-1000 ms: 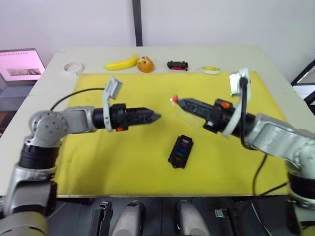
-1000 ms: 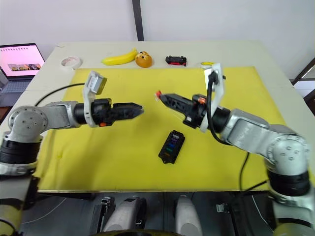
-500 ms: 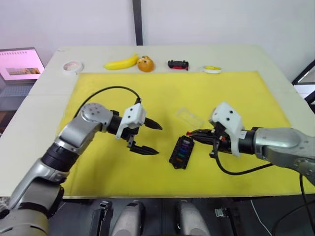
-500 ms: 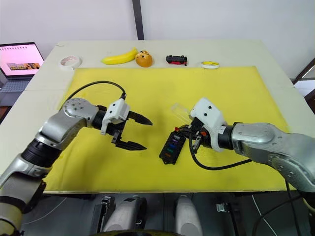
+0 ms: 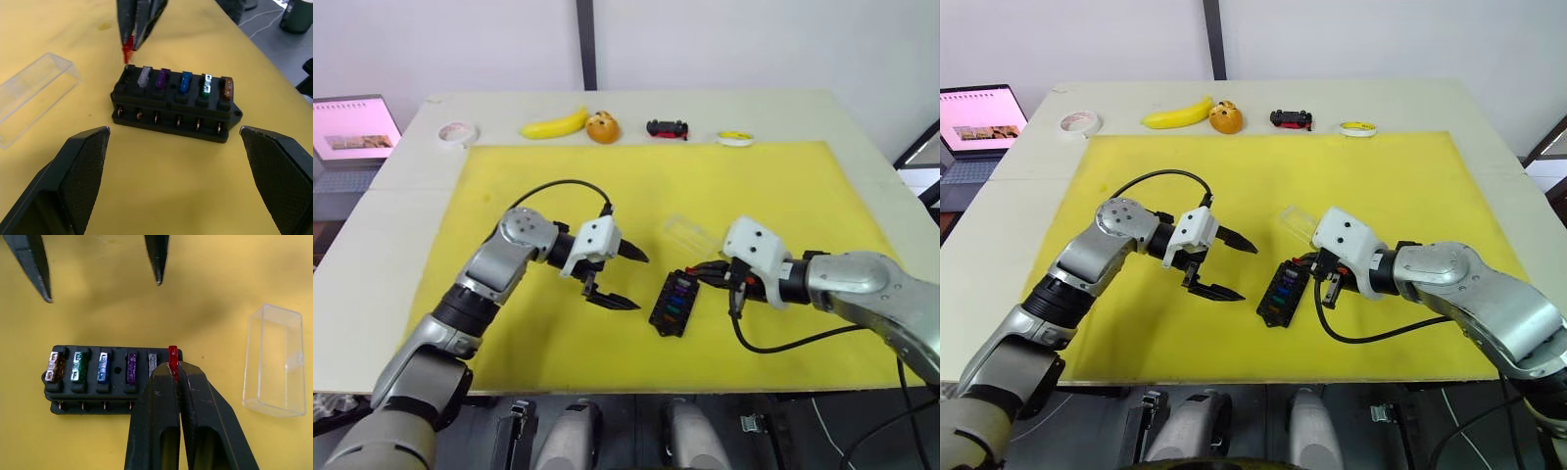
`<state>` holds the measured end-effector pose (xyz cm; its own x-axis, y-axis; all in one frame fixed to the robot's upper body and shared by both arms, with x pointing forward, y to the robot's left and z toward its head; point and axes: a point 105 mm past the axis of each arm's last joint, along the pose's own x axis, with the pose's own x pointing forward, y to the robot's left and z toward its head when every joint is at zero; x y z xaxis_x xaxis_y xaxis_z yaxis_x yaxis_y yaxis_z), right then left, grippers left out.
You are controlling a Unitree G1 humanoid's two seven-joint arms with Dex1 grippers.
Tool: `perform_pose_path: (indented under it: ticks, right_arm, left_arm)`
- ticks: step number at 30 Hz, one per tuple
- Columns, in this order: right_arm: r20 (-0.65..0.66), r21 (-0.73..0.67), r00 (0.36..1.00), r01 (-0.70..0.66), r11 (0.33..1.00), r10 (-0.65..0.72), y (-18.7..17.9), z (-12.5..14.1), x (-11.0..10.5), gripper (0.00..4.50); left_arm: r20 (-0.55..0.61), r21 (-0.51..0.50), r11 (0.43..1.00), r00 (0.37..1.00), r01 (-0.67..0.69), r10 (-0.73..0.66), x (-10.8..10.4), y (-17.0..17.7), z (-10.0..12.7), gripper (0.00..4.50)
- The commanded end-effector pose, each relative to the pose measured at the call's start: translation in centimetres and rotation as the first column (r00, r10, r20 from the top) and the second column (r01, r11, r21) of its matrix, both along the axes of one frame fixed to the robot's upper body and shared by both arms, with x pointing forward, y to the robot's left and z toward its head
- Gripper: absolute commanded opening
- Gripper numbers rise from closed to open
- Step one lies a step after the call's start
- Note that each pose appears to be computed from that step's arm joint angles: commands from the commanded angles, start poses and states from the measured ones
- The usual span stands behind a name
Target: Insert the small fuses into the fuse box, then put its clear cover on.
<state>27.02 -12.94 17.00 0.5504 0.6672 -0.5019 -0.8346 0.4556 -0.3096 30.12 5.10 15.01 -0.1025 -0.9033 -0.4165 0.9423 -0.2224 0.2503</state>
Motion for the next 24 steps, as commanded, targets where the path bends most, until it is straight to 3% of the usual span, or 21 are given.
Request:
perform_pose_path:
  ticks: [1, 24]
  right_arm:
    - [0.042, -0.004, 0.999, -0.032, 0.999, 0.032, 0.5, 0.8, 0.1, 0.00]
    - [0.045, -0.019, 0.998, -0.036, 0.999, 0.037, 0.8, 0.0, 0.8, 0.00]
  left_arm:
    - [0.041, -0.014, 1.000, 0.999, 0.019, -0.018, -0.2, -0.3, 0.5, 4.48]
    - [0.077, -0.035, 0.999, 0.997, -0.020, 0.023, 0.1, -0.7, 0.9, 4.48]
